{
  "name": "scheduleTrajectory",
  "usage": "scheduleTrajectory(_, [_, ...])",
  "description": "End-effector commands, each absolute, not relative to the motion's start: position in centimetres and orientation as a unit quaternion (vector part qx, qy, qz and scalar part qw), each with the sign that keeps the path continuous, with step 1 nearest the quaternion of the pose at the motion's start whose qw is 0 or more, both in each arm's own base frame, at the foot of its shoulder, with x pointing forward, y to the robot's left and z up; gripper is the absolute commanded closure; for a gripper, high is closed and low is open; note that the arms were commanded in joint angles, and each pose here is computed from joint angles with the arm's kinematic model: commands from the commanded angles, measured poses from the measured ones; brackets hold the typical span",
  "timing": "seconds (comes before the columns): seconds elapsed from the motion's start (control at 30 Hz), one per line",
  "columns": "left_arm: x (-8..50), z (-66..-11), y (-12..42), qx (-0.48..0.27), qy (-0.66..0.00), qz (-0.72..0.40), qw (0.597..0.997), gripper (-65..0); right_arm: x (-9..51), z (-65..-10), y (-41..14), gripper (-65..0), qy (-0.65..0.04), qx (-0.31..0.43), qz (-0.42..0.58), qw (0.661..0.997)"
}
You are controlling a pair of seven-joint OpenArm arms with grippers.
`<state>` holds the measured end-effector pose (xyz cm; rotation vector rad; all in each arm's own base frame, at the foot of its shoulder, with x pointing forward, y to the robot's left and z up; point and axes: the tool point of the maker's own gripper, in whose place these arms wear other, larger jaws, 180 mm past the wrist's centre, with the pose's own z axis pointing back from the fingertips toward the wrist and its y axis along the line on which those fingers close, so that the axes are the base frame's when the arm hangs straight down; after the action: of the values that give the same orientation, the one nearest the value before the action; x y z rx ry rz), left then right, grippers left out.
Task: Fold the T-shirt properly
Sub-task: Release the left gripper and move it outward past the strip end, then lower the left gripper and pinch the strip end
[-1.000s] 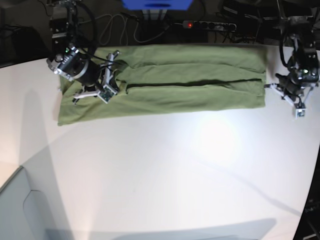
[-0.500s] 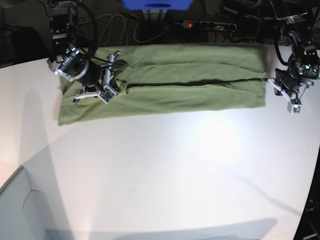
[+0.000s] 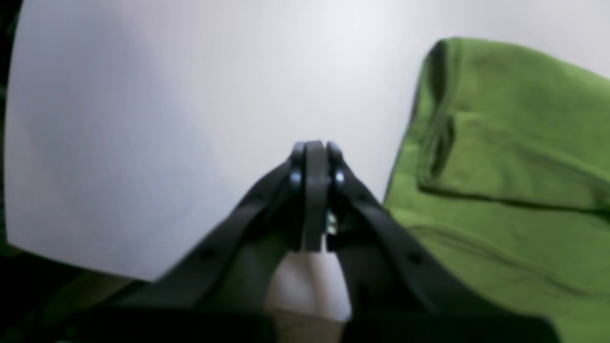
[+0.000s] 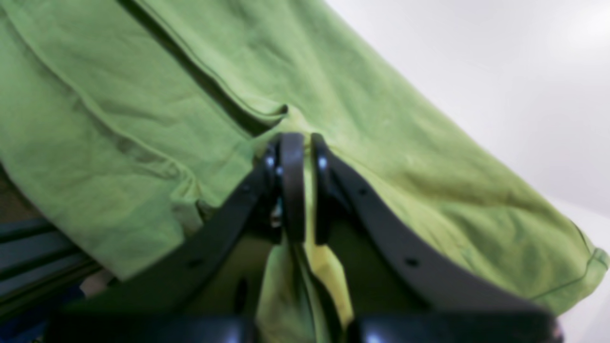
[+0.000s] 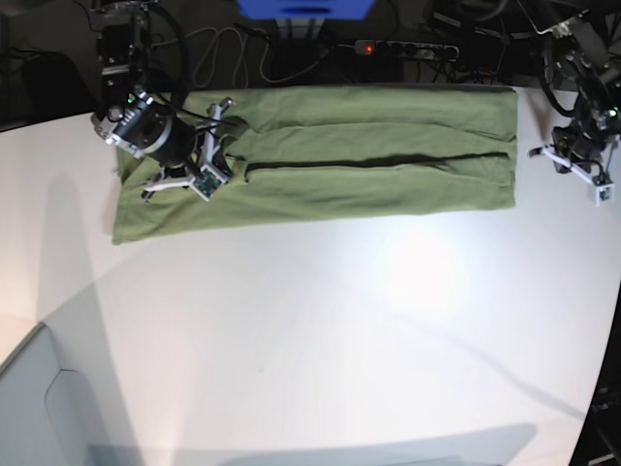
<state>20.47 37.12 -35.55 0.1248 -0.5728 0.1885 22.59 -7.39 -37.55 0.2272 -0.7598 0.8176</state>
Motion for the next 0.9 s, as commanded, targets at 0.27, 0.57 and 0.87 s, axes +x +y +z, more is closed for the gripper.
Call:
scheduleTrajectory(0.27, [20.4, -33.9, 37.1, 0.041, -0.315, 0.019, 0.948, 0.0, 23.0, -36.6, -6.9, -0.3, -0.378, 0.115, 0.392, 0.831])
scheduleTrajectory(0.57, [19.6, -35.2, 35.3, 0.018, -0.314, 0.027, 0.949, -29.1, 23.1, -36.6, -6.8, -0.3, -0.378, 0.116, 0.391, 0.831])
scheduleTrajectory(0.87, [18.5, -36.2, 34.9, -0.021, -0.342, 0.113, 0.933, -35.1, 22.9, -36.7, -6.9, -0.3, -0.376, 0.116, 0.391, 0.832])
